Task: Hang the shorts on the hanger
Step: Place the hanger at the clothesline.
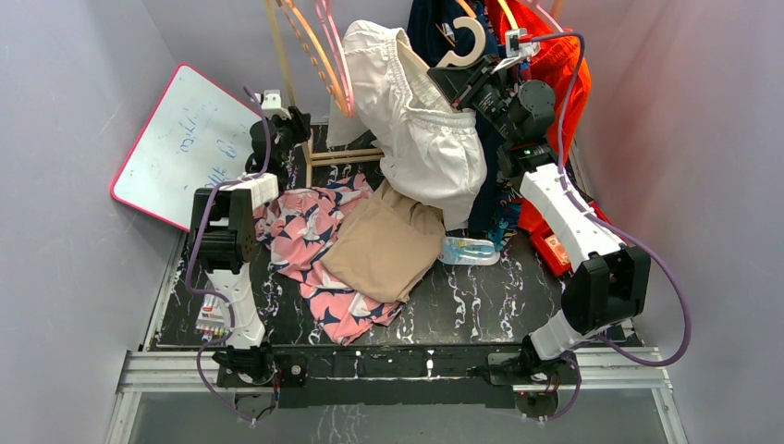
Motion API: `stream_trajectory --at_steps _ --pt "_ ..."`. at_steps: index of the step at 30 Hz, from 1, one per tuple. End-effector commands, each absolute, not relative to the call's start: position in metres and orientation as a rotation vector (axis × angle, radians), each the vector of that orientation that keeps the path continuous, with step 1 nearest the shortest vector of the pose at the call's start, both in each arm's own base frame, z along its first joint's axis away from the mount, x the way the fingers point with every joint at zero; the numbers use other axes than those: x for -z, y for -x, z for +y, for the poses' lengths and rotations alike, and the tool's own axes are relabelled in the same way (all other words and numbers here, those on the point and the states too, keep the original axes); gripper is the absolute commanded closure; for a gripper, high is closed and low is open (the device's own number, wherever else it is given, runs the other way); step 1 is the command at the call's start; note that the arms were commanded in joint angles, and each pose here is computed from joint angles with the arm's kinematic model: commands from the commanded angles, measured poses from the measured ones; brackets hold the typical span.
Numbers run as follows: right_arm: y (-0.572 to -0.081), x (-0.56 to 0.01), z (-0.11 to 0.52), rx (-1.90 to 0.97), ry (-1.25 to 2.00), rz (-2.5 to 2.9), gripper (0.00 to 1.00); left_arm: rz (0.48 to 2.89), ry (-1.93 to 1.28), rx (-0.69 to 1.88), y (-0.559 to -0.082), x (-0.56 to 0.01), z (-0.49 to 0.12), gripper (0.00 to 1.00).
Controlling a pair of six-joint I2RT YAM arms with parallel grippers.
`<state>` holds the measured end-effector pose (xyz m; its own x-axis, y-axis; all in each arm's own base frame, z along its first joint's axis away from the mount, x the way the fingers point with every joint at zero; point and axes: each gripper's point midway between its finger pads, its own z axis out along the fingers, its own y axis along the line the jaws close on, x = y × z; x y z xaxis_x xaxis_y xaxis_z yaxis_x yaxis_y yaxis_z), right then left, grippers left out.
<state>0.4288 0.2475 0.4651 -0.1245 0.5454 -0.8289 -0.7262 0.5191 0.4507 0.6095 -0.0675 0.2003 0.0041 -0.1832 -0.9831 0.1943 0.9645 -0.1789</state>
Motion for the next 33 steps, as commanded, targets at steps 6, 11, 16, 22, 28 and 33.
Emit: stream_trajectory --at_steps 6,11,16,22,28,33 --pt "-0.397 -0.524 0.235 -1.105 0.21 1.107 1.0 1.439 -0.099 0.29 -0.605 -0.236 -0.076 0.73" --pt "-0.391 -0.531 0.232 -1.11 0.201 1.102 1.0 1.434 -0.106 0.295 -0.6 -0.241 -0.081 0.91" --pt "-0.39 -0.534 0.23 -1.11 0.189 1.113 1.0 1.447 -0.121 0.285 -0.592 -0.244 -0.09 1.0" --pt "-0.391 -0.532 0.228 -1.107 0.156 1.155 1.0 1.472 -0.135 0.285 -0.574 -0.249 -0.103 1.0" --pt "-0.395 -0.527 0.227 -1.112 0.125 1.203 1.0 1.517 -0.142 0.267 -0.55 -0.254 -0.114 1.0" --pt "-0.396 -0.518 0.228 -1.112 0.108 1.242 1.0 1.536 -0.141 0.277 -0.527 -0.255 -0.118 1.0"
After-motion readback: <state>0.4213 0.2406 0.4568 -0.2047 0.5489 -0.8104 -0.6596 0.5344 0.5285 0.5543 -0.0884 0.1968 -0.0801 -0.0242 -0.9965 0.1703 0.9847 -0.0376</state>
